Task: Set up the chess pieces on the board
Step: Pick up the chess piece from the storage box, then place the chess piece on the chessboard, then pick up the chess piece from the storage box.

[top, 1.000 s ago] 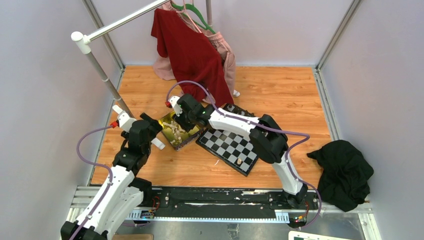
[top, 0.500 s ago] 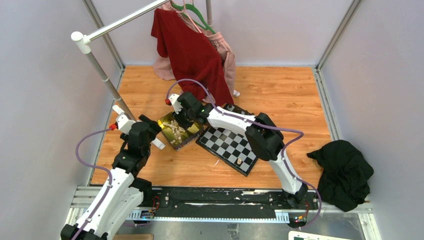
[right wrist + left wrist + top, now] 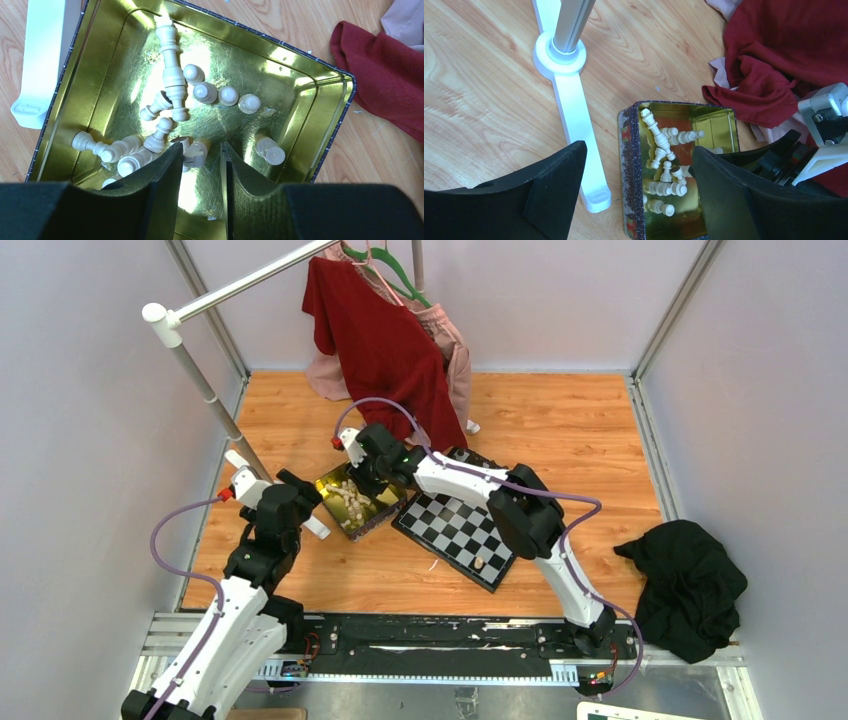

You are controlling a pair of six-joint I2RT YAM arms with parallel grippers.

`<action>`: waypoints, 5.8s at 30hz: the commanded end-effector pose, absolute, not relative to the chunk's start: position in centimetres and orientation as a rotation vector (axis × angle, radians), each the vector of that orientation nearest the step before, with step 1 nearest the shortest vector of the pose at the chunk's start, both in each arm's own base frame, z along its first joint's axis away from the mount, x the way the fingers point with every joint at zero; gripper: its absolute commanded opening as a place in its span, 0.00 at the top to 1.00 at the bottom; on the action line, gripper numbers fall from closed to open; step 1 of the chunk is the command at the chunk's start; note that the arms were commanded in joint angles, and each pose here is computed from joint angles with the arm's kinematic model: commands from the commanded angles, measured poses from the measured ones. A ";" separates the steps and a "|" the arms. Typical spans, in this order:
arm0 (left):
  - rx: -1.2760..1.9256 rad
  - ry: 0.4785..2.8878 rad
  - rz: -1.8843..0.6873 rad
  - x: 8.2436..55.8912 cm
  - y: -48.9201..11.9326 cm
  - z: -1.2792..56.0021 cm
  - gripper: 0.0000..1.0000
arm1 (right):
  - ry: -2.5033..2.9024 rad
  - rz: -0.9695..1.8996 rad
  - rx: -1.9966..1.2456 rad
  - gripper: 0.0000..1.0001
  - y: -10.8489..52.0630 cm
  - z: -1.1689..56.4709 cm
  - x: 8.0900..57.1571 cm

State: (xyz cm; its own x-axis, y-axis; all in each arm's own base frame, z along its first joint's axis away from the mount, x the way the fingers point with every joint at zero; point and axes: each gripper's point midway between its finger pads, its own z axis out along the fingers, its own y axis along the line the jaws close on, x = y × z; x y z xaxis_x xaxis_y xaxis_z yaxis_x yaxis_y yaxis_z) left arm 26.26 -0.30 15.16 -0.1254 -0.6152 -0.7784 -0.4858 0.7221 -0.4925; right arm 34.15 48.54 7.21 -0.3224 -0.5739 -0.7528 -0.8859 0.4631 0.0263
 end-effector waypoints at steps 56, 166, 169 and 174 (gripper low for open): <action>-0.879 1.817 -0.055 26.5 0.2 12.7 0.17 | 1.974 0.515 -1.053 1.00 38.8 15.4 29.5; -0.831 1.787 -0.103 26.4 -0.2 14.0 0.11 | 1.954 0.412 -1.153 0.55 46.3 9.2 35.1; -0.828 1.789 -0.110 26.4 -0.3 14.0 0.11 | 1.952 0.402 -1.139 0.55 46.5 8.8 35.6; -0.822 1.789 -0.121 26.5 -0.4 14.0 0.11 | 1.957 0.329 -1.098 0.55 46.2 7.6 36.8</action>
